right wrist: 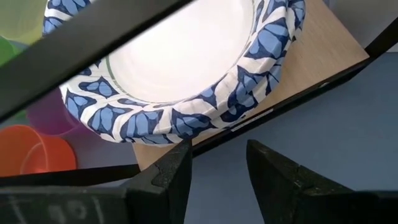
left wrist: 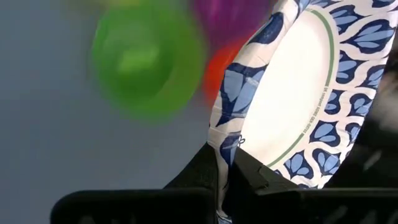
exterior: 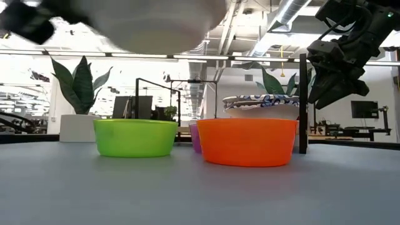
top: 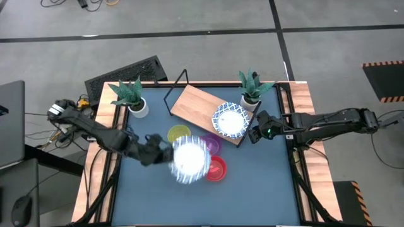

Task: Place and stack bowls onto a shelf
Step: Stack blue pattern plate on top of the blue pattern plate on the shelf

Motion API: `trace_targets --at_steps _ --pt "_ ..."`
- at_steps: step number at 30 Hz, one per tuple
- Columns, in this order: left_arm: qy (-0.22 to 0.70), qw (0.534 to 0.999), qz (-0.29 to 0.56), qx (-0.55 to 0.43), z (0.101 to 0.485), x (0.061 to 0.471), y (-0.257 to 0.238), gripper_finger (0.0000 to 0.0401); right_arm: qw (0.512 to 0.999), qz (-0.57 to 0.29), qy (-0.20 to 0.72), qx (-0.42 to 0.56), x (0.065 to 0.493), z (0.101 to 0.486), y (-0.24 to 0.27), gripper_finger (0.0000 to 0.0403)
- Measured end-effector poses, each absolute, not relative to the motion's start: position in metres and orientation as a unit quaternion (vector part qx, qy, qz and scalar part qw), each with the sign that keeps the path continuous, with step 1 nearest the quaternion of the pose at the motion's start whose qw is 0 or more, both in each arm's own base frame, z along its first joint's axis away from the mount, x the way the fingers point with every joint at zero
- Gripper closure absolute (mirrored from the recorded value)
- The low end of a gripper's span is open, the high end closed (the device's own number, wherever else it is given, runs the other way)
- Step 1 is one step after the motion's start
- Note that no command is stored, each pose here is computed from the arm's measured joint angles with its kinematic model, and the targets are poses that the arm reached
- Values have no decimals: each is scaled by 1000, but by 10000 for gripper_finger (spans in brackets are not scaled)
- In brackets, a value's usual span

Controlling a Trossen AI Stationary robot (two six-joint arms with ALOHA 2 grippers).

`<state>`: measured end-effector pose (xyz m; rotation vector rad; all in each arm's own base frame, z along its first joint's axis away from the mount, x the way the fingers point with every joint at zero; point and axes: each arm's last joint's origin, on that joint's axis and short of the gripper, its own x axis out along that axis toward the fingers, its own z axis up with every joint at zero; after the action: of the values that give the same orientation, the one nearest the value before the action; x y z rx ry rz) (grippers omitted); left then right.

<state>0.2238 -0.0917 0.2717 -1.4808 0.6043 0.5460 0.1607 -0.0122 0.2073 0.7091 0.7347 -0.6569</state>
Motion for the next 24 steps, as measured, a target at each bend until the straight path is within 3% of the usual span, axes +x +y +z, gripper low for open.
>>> trace_targets --at_steps 5,8,16,24 --pt "103 685 294 -658 290 226 -57 401 821 -309 345 333 161 207 -12 225" --pt "59 702 310 -639 295 235 -35 401 822 -315 340 331 161 207 -13 225" --pt "35 724 276 -631 294 267 23 401 819 -324 332 337 161 208 -13 225" --pt "95 750 258 -602 293 306 62 401 819 -327 330 337 161 208 -13 225"
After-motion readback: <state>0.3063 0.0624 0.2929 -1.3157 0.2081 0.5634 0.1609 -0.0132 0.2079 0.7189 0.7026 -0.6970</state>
